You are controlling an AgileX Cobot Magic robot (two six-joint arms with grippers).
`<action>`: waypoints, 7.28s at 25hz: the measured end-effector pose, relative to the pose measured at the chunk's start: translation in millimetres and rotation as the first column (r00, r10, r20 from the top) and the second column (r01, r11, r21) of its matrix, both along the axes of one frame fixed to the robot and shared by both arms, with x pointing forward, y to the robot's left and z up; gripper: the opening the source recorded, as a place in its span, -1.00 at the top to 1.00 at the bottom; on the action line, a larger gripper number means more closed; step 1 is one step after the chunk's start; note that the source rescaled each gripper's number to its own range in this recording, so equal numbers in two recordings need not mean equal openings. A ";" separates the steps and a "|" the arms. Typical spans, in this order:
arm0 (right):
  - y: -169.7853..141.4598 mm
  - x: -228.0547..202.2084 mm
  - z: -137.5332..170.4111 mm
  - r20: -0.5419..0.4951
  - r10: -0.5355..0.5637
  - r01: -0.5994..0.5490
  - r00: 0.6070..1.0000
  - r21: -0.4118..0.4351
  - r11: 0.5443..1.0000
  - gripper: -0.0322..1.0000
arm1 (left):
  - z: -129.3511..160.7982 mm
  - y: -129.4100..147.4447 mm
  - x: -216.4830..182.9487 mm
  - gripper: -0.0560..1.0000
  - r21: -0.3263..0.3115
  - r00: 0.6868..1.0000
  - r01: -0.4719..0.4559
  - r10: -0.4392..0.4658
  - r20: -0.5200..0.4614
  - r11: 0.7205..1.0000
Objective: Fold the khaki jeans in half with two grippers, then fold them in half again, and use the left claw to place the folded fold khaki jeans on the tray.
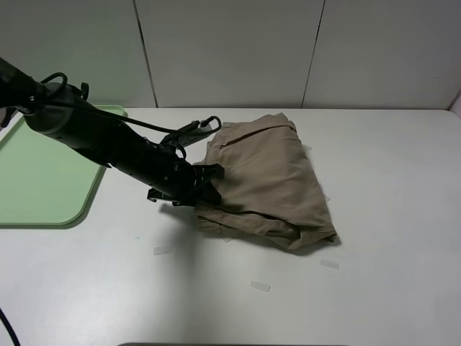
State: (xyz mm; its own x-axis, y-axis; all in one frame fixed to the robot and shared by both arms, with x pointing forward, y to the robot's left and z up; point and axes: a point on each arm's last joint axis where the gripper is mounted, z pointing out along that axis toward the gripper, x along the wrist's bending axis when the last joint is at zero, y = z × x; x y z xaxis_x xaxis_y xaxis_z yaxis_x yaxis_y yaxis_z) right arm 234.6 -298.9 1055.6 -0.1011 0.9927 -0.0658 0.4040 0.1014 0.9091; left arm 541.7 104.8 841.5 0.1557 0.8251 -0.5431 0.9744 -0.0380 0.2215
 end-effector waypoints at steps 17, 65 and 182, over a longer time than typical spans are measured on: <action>0.0 0.0 -0.1 -0.001 0.000 0.000 1.000 0.000 1.000 -1.00 | 17.2 4.6 5.8 0.66 0.076 0.978 0.197 -0.201 0.048 0.977; 0.0 -0.2 -0.1 0.000 0.000 0.000 1.000 0.000 1.000 -1.00 | 138.6 234.8 88.6 0.68 0.823 0.987 0.119 -0.160 -0.034 0.556; 0.0 -0.2 -0.1 0.000 0.000 0.000 1.000 0.000 1.000 -1.00 | 308.5 193.8 -298.9 -1.00 0.234 0.458 -0.619 0.103 0.883 0.750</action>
State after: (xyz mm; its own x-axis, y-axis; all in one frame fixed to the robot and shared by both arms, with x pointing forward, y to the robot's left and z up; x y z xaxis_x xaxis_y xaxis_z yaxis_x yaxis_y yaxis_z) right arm 234.4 -298.9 1055.5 -0.1011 0.9927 -0.0658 0.4040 0.1014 0.9091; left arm 242.8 298.5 1150.1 -0.0927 0.9897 0.1094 0.3286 -0.0733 0.9416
